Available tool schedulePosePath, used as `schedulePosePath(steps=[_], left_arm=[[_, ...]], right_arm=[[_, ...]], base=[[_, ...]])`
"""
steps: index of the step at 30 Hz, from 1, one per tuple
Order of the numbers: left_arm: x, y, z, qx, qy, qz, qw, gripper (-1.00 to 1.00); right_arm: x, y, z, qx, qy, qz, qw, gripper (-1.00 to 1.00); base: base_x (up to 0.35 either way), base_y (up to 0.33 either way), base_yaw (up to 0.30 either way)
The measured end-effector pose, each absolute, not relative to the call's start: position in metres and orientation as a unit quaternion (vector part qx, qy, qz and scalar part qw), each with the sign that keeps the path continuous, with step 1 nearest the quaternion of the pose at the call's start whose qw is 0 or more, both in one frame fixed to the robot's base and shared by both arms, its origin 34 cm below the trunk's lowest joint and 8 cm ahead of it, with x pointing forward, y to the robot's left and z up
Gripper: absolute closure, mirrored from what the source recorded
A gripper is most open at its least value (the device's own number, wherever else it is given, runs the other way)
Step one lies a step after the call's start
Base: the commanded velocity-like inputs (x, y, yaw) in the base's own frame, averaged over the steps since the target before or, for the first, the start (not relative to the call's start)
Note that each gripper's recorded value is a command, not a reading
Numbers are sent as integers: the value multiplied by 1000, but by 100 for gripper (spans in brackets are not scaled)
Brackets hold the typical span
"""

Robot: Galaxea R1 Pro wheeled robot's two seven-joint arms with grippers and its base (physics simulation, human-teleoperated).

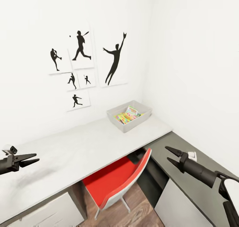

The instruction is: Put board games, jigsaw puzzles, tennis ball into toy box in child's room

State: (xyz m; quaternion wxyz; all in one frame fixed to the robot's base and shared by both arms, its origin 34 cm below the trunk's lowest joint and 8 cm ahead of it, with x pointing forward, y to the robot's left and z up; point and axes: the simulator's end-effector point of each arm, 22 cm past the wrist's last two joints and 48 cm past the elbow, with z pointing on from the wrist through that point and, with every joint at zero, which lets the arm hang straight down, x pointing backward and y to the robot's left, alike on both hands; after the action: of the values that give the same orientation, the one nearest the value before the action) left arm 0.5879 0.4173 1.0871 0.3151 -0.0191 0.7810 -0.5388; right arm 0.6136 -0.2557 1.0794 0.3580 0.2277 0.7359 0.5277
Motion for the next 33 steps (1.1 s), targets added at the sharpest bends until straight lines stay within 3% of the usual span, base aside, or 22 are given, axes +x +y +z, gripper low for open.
schedulePosePath(steps=[16, 33], left_arm=[[587, 417, 1090, -18, 780, -539, 317, -100], [587, 418, 1090, -18, 780, -539, 318, -100]], right_arm=[[617, -257, 1083, 230, 731, 526, 368, -100], [618, -257, 1083, 232, 730, 524, 371, -100]], base=[[-302, 77, -1], [-36, 4, -250]])
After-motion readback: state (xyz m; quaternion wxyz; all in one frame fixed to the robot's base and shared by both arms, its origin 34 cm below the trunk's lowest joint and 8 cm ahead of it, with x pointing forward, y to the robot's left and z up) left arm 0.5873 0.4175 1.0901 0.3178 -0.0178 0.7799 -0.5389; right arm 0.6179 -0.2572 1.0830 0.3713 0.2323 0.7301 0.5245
